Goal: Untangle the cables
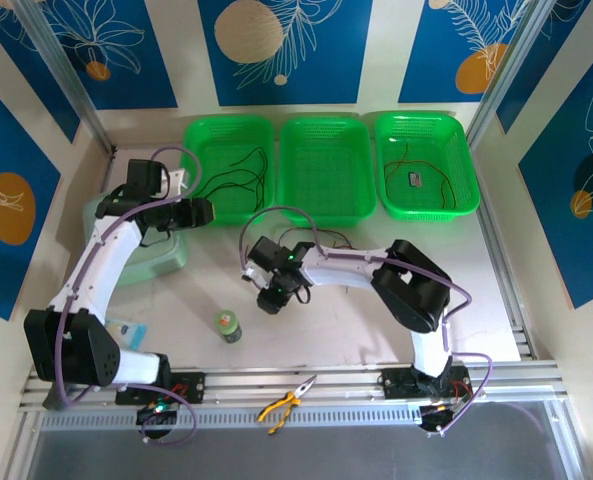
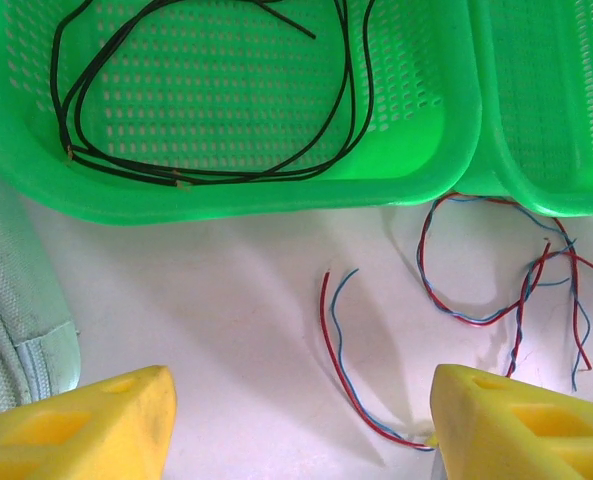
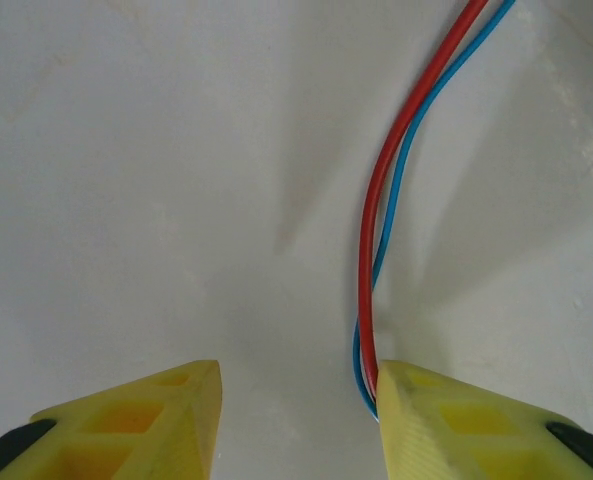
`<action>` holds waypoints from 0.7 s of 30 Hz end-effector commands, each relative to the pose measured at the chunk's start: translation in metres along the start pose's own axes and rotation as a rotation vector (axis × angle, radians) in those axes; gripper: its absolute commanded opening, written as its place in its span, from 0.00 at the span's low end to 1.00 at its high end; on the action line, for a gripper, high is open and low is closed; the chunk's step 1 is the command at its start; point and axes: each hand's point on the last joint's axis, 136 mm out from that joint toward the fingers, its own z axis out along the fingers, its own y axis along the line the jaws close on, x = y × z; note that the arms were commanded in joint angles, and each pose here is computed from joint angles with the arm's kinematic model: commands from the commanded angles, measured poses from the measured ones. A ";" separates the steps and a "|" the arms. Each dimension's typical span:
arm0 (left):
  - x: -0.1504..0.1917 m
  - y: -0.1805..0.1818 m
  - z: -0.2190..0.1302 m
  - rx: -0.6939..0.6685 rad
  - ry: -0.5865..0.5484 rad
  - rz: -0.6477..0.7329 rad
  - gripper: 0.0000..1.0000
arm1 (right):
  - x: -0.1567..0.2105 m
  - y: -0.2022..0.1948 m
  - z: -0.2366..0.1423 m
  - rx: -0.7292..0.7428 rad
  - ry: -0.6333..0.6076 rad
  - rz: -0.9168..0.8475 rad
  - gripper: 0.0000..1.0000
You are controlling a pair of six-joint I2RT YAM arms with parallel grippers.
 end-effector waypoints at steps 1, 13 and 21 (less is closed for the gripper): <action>0.004 -0.001 -0.007 0.017 0.000 -0.012 0.68 | 0.000 0.001 0.000 -0.010 0.023 -0.036 0.44; 0.008 0.000 -0.003 0.027 0.012 -0.019 0.68 | 0.001 -0.007 -0.003 -0.022 0.028 -0.040 0.45; 0.005 0.000 -0.006 0.025 0.007 -0.014 0.68 | -0.026 -0.013 -0.041 -0.010 -0.080 -0.048 0.45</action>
